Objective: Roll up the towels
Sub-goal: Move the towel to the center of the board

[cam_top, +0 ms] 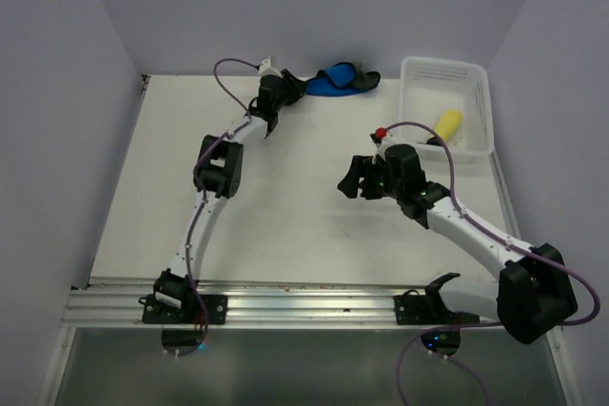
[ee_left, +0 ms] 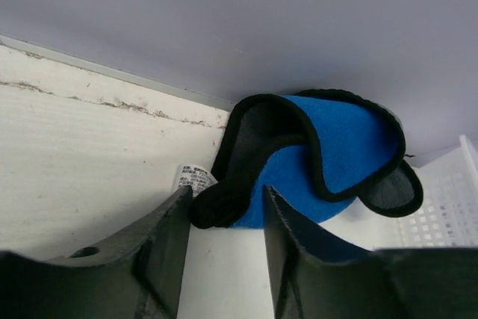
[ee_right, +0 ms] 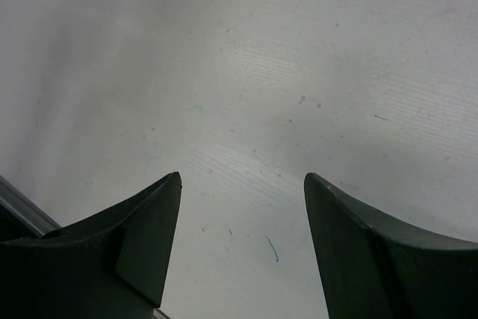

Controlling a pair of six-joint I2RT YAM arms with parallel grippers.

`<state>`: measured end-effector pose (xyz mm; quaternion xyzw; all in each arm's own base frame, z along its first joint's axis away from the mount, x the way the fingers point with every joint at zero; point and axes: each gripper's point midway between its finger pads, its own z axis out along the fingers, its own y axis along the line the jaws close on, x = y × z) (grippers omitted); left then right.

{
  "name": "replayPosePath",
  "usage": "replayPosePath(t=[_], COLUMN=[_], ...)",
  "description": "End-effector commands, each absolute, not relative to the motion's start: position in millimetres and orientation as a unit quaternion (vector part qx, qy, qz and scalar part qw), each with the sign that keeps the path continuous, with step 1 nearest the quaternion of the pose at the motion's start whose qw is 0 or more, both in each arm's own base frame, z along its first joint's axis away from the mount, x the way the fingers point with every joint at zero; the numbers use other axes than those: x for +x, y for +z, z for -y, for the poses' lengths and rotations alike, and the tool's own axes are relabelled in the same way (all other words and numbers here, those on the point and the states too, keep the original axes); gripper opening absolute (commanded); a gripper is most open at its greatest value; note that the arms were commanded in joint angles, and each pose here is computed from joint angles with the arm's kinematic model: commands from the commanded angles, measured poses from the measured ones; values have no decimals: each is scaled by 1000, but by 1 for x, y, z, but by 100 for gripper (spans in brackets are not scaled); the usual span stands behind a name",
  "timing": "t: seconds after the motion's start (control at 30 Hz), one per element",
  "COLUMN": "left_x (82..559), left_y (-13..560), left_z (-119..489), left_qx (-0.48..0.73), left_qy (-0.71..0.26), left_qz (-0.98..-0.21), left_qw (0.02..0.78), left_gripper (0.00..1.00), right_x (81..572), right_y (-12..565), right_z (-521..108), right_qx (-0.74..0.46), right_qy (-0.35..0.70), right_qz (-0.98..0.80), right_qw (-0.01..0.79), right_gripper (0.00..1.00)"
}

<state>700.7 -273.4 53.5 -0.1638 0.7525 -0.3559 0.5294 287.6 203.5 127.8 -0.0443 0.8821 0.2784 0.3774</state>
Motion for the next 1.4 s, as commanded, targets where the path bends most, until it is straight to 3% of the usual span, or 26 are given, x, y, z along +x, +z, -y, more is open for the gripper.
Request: replayPosePath(t=[0.0,0.07,0.1,0.2,0.47,0.67,0.9,1.17,1.37], left_x=[713,711,710,708,691,625,481,306,223], left_y=[89,101,106,116,139,181,179,117,92], left_z=[276,285,287,292,298,299,287,241,202], left_qx=[-148,-120,-113,-106,-64,-4,14,-21,-45], left_qy=[-388,-374,-371,-366,-369,-357,-346,-339,-344], left_qz=[-704,-700,-697,-691,-699,-717,-766,-836,-849], left_qw=[576,596,603,614,609,598,542,431,398], left_gripper=[44,37,21,0,0,0,0,0,0], right_x=[292,291,290,289,290,291,283,261,241], right_y=[135,130,128,125,132,149,161,156,142], right_z=[-206,-207,-207,-208,-207,-205,-193,-182,-181], right_qx=[-49,-51,-52,-55,-59,-66,-60,-39,-34], right_qy=[281,281,281,282,278,270,246,244,255], right_qz=[-876,-880,-882,-884,-882,-882,-891,-897,-905], right_qw=[388,380,376,369,375,380,378,366,338], right_gripper=[71,71,71,71,71,70,69,66,65])
